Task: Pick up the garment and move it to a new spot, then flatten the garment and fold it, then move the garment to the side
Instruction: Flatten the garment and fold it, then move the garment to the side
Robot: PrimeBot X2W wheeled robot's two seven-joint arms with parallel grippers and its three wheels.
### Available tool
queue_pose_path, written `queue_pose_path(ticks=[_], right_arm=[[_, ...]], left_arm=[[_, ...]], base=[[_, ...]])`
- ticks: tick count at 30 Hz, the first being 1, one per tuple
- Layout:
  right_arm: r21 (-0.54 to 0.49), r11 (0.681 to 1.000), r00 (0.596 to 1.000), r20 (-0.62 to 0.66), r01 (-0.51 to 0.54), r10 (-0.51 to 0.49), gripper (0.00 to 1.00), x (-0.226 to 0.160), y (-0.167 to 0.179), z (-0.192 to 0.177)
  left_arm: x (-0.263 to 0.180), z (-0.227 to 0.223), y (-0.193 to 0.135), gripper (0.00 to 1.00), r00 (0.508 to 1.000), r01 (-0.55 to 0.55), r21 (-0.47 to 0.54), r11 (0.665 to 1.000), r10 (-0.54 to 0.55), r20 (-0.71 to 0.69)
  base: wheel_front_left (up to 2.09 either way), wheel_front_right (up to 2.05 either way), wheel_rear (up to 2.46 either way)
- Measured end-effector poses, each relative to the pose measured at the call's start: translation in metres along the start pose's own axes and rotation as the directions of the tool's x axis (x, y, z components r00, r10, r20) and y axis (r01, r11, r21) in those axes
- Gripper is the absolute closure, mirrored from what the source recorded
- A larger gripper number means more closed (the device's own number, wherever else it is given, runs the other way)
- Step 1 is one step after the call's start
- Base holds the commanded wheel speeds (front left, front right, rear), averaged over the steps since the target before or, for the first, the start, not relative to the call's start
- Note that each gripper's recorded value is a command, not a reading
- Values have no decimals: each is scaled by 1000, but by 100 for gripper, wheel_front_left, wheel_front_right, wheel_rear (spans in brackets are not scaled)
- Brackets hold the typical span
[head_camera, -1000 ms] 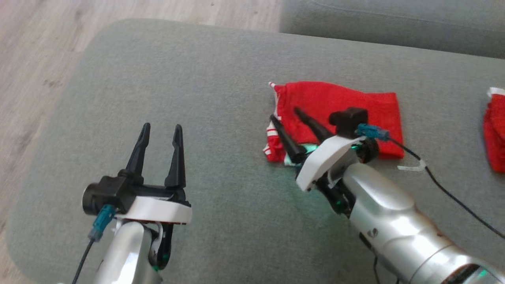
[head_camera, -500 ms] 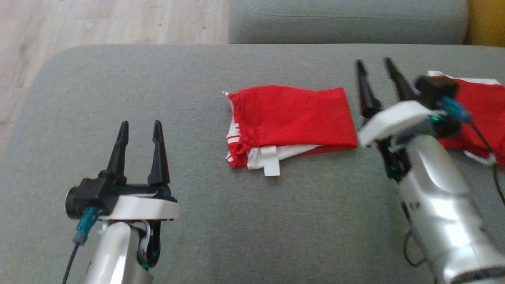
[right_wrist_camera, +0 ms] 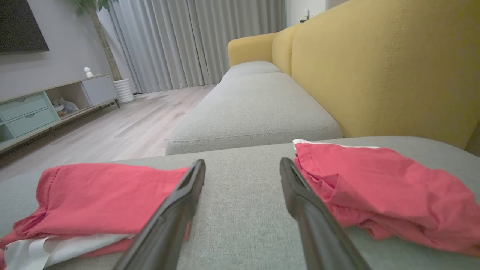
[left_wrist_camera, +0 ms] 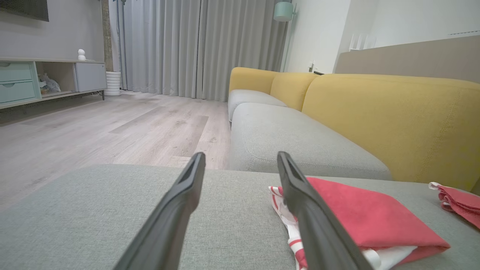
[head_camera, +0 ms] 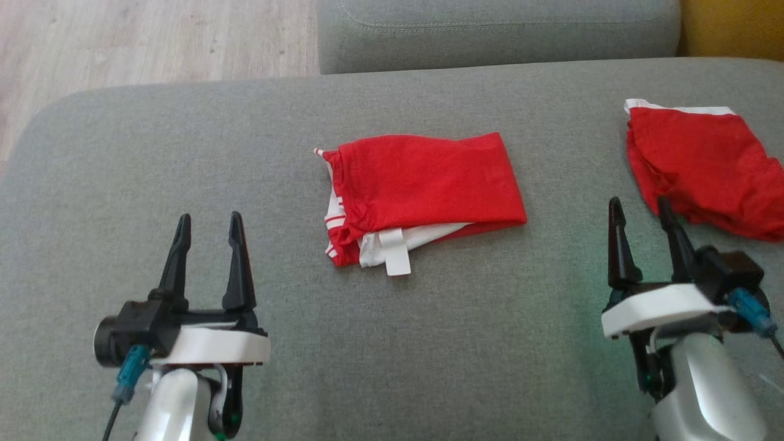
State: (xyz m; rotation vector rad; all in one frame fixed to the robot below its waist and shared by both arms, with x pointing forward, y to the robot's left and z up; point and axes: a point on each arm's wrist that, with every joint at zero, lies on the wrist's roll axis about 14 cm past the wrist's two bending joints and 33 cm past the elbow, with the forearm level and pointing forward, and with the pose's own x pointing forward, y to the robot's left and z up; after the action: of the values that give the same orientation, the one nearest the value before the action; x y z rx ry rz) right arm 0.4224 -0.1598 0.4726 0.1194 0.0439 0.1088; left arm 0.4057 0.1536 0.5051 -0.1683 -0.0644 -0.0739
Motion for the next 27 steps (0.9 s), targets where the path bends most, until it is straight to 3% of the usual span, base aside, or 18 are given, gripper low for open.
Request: queue_pose_path(ticks=[10, 17, 22, 27], right_arm=[[-5, 1000, 999, -21, -27, 27, 0, 11, 8, -8], [-27, 990, 985, -108, -137, 134, 0, 52, 43, -20], [62, 983, 954, -238, -171, 181, 0, 74, 63, -50], [71, 981, 909, -369, -179, 192, 0, 77, 70, -86]], left_arm=[[6, -12, 0, 0, 1000, 4, 1, 1000, -4, -30], [20, -21, 4, 0, 999, 4, 4, 1000, -4, -50], [20, -24, 12, 0, 998, -12, 5, 1000, 12, -60], [17, -29, 16, 0, 997, -23, -5, 1000, 23, -77]], base=[[0, 0, 0], [0, 0, 0], [0, 0, 0], [0, 0, 0]])
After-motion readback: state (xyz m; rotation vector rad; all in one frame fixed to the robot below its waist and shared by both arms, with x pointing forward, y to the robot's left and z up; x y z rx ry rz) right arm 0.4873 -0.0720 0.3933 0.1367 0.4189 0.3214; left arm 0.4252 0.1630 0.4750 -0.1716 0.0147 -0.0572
